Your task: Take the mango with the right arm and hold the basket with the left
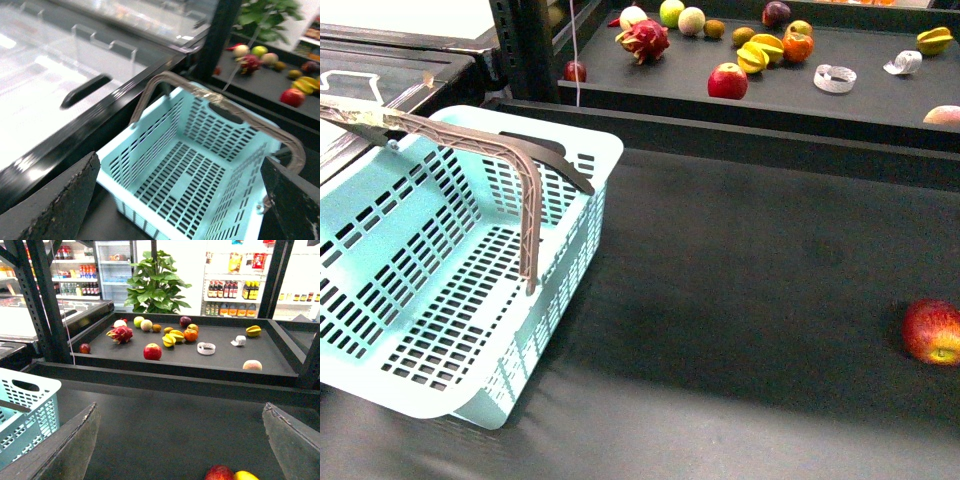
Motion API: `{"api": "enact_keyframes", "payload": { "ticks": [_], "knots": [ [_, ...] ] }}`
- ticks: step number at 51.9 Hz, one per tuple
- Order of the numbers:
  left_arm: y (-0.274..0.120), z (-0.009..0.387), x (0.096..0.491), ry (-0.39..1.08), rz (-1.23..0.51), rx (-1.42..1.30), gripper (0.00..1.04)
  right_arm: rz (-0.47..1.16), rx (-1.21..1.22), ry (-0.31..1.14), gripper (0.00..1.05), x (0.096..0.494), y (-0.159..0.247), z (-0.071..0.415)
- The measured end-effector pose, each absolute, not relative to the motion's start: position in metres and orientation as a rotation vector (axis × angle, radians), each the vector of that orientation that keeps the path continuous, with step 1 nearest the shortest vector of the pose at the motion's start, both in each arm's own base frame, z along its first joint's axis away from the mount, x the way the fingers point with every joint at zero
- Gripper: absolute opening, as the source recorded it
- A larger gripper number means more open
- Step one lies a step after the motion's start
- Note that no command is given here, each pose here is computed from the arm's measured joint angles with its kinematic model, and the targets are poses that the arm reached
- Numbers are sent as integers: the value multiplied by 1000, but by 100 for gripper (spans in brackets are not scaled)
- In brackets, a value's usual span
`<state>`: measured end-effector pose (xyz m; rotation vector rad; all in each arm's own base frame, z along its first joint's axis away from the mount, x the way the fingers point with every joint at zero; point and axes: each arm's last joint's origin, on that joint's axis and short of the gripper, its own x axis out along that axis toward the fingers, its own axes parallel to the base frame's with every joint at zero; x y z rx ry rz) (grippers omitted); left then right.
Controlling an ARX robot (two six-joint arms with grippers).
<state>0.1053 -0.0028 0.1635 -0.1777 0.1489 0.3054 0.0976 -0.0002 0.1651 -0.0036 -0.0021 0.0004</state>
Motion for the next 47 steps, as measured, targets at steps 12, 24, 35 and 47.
{"api": "enact_keyframes", "payload": {
  "ticks": [12,24,35,47],
  "knots": [
    [-6,169,160,170,405,-478,97,1,-4,-2,97,98,0,165],
    [-15,157,240,277,399,-692,97,1,-4,-2,97,98,0,165],
    [-29,139,299,328,396,-827,97,1,-4,-2,97,98,0,165],
    [-52,109,343,404,373,-913,97,1,-4,-2,97,98,0,165]
  ]
}}
